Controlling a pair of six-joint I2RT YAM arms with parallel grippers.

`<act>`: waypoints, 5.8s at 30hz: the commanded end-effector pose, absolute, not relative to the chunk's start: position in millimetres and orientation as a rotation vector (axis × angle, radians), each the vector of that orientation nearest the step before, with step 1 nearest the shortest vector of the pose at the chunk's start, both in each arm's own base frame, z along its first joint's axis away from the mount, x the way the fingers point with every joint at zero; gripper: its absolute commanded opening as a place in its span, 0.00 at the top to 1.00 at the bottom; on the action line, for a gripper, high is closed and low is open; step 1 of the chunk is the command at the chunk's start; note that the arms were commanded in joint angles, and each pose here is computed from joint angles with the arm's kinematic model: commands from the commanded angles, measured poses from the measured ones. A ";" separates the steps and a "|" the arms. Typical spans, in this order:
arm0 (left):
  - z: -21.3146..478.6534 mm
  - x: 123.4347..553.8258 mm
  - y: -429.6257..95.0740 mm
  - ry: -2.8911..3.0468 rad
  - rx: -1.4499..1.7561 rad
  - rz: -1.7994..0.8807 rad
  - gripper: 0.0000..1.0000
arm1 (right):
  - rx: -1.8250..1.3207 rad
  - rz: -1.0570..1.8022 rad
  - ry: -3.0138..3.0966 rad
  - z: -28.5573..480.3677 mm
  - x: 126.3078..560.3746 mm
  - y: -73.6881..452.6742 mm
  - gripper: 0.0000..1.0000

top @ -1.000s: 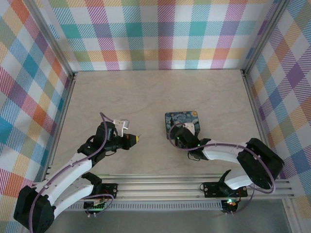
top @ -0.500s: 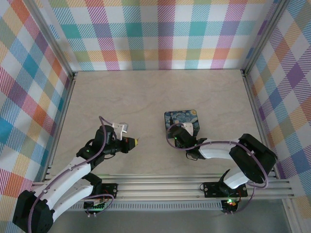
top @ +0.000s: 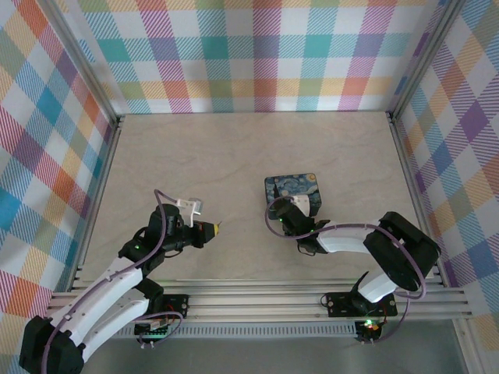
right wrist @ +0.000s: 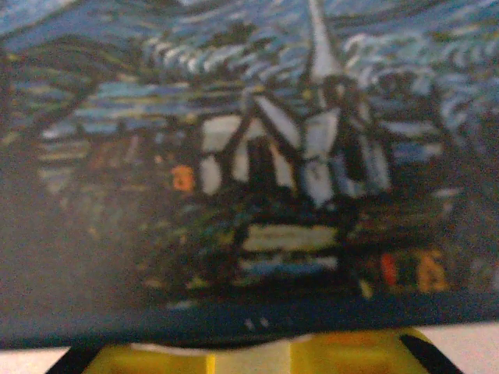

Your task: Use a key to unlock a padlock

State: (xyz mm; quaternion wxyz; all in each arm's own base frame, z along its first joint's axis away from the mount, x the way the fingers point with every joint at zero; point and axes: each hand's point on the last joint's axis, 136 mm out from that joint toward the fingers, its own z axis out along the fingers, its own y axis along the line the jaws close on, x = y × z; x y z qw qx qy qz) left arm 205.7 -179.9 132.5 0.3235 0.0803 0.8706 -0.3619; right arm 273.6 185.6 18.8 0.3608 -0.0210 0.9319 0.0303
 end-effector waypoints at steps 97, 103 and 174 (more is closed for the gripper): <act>135.8 206.7 -318.0 2.033 0.380 -1.363 1.00 | 0.363 0.792 3.012 128.3 236.2 245.6 1.00; 130.7 205.5 -327.0 2.021 0.394 -1.353 1.00 | 0.359 0.790 3.008 128.2 237.0 244.9 1.00; 150.6 242.2 -352.6 1.843 0.281 -1.117 1.00 | 0.458 0.919 3.043 121.5 243.1 243.9 1.00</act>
